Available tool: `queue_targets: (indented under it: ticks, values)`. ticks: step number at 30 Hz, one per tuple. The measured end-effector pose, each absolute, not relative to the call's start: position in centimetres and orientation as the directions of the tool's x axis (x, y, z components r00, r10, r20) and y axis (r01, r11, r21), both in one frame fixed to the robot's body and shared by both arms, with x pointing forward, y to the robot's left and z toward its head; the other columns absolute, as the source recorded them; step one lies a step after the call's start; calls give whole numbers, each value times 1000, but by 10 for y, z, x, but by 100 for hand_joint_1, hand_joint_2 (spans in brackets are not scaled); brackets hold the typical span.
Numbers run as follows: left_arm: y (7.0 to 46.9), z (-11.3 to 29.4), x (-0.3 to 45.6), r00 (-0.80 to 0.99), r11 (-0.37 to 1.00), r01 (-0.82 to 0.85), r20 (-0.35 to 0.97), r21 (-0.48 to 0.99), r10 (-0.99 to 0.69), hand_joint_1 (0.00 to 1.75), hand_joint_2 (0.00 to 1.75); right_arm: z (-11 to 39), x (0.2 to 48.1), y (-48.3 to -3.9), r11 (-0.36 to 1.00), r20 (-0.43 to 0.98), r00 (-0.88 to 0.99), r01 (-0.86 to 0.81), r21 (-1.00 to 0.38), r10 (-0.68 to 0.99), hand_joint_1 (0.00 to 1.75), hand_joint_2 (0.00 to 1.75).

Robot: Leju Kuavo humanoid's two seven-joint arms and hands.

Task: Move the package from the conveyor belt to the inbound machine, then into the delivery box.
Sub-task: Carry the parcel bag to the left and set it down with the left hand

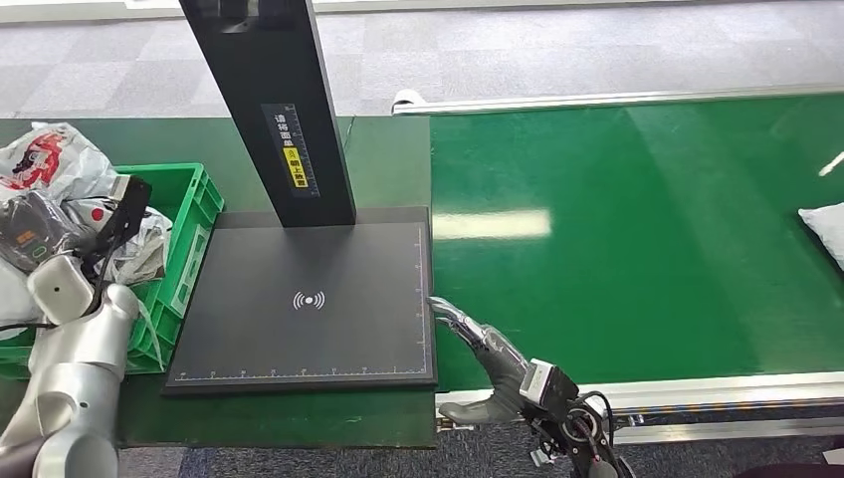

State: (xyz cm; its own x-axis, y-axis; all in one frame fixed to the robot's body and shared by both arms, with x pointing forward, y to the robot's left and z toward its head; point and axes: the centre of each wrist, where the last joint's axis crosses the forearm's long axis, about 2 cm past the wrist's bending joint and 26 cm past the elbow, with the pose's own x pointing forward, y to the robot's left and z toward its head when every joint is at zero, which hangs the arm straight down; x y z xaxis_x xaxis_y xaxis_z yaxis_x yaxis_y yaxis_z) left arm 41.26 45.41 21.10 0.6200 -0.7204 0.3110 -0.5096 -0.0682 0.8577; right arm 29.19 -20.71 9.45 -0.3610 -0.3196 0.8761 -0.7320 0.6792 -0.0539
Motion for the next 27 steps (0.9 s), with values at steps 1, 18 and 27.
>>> queue_targets:
  ticks: [1,18,27]
  values:
    - [460,213,416,650,-66,-470,294,880,-701,175,175,95,293,-206,675,877,-358,-736,-54,-320,0,175]
    - [496,217,431,762,122,-43,111,992,-638,175,175,95,311,-198,654,890,-325,-755,-40,-321,0,175]
    - [495,216,432,761,133,-35,113,990,-639,0,175,92,311,-197,653,894,-314,-756,-32,-319,0,175]
